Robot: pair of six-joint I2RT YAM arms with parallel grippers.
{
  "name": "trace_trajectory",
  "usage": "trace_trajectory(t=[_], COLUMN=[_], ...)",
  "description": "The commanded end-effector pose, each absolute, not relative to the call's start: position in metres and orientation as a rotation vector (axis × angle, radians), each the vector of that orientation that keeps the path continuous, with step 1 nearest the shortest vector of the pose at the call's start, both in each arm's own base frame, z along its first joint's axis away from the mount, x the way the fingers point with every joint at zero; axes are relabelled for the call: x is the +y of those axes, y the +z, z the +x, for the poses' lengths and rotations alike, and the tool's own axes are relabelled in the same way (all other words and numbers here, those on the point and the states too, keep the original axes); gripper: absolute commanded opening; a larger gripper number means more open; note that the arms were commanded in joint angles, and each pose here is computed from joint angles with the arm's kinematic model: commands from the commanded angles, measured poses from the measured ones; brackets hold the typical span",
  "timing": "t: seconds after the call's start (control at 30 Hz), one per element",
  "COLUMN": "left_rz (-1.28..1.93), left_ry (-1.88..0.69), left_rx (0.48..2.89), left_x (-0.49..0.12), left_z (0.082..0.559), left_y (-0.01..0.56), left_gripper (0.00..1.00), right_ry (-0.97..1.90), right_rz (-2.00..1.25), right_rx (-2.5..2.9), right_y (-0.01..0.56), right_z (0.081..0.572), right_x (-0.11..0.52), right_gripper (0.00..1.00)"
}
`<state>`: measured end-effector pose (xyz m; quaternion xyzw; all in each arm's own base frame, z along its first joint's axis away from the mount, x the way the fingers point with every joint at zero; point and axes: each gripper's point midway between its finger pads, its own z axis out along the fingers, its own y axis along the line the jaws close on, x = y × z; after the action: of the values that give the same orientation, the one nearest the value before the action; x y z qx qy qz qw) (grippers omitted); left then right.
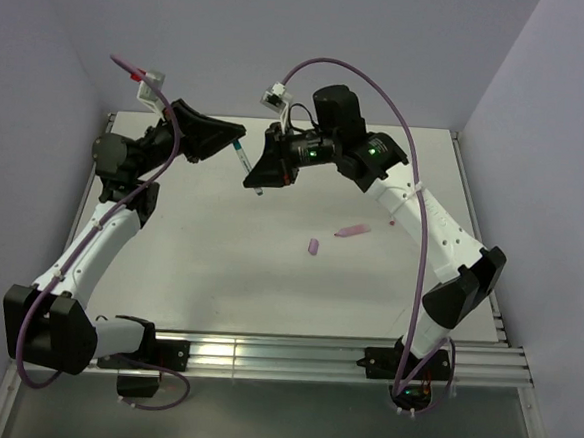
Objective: Insert the pens into the pen caps
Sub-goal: Press the pen cap onto the pen.
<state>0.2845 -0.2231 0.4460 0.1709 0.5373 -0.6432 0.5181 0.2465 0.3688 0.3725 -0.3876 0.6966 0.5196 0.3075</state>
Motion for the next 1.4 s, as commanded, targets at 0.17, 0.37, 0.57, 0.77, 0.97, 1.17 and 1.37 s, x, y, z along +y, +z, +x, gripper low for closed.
trace_trajectory(t=[0.17, 0.37, 0.57, 0.77, 0.97, 1.17, 1.37], left_rz=[0.624, 0.632, 0.673, 0.710, 0.697, 0.669, 0.651], left_ry=[-1.684, -1.732, -1.758, -1.792, -1.825, -1.852, -1.883], left_rx=[1.407, 1.453, 1.526, 1.571, 1.627, 1.661, 1.648], left_x=[-0.249, -0.255, -0.259, -0.261, -0.263, -0.265, -0.266], left_z=[0.240, 0.228, 0.212, 0.200, 0.191, 0.187, 0.183], left_y=[0.405, 0.388, 0.369, 0.358, 0.343, 0.332, 0.333], left_gripper=[0.00, 0.00, 0.00, 0.00, 0.00, 0.00, 0.00], right_ry=[1.303, 1.342, 1.313, 1.210, 1.137, 1.084, 1.044], right_rz=[-0.948, -1.014, -1.060, -1.070, -1.070, -1.066, -1.051], right_rx=[1.448, 1.367, 1.361, 1.362, 1.343, 1.324, 1.322], right_y=[0.472, 0.488, 0.475, 0.465, 0.470, 0.477, 0.479], right_z=[0.285, 0.274, 0.270, 0.283, 0.290, 0.295, 0.302], right_x=[0.377, 0.379, 0.373, 0.366, 0.363, 0.361, 0.360], right_gripper=[0.00, 0.00, 0.00, 0.00, 0.00, 0.00, 0.00])
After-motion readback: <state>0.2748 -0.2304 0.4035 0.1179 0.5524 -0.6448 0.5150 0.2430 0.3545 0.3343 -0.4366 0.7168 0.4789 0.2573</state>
